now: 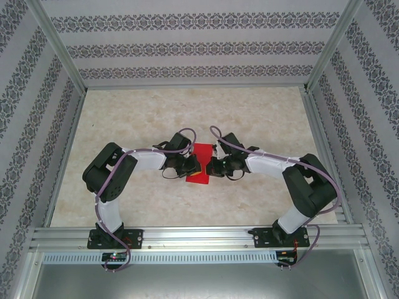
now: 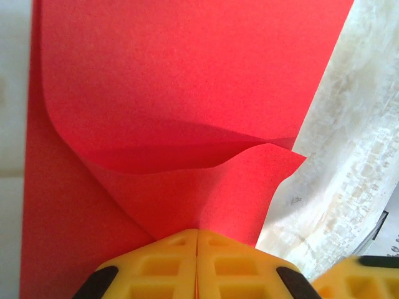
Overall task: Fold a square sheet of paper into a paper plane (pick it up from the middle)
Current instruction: Fold the triangle a second time at the center of the table.
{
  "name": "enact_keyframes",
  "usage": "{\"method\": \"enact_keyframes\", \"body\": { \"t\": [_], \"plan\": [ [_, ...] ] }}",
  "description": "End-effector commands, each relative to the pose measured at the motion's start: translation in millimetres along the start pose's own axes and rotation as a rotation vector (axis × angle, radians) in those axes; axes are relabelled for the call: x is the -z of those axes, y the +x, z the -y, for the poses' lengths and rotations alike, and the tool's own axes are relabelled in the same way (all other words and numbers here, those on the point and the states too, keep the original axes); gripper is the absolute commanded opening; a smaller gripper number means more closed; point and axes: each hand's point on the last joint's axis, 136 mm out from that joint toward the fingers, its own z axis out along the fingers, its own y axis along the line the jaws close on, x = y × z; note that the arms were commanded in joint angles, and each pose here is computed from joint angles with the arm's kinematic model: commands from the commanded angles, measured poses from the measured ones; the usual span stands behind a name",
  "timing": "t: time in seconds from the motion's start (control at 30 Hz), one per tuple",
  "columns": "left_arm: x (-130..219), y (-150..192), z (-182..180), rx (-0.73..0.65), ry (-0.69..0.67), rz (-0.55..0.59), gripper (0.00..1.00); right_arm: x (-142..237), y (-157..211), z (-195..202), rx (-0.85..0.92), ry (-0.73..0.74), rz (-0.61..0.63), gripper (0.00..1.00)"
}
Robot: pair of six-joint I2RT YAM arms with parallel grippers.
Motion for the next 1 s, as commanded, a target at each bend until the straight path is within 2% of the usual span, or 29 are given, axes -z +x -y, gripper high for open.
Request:
{"method": "enact_keyframes", "body": {
  "t": [0.0, 0.27, 0.5, 0.63, 0.73, 0.97],
  "plan": [
    [-1, 3, -6, 0.013, -0.047, 0.007, 0.1, -13, 2, -5, -0.002, -0.018, -0.026, 0.05],
    [4, 2, 1, -0.002, -0.031, 0.018, 0.1, -28, 12, 15, -0.022, 0.047, -0.08, 0.04],
    [8, 5, 32, -0.048, 0.12, 0.001, 0.11, -30, 18, 22, -0.027, 0.068, -0.096, 0.04],
    [5, 9, 32, -0.053, 0.131, -0.012, 0.11, -29, 17, 22, -0.026, 0.07, -0.096, 0.04],
    [2, 13, 29, -0.053, 0.112, -0.025, 0.11, -30, 17, 22, -0.028, 0.072, -0.098, 0.04],
    [-6, 12, -6, -0.004, -0.045, -0.014, 0.1, -30, 21, 28, -0.034, 0.102, -0.113, 0.04]
  ]
}}
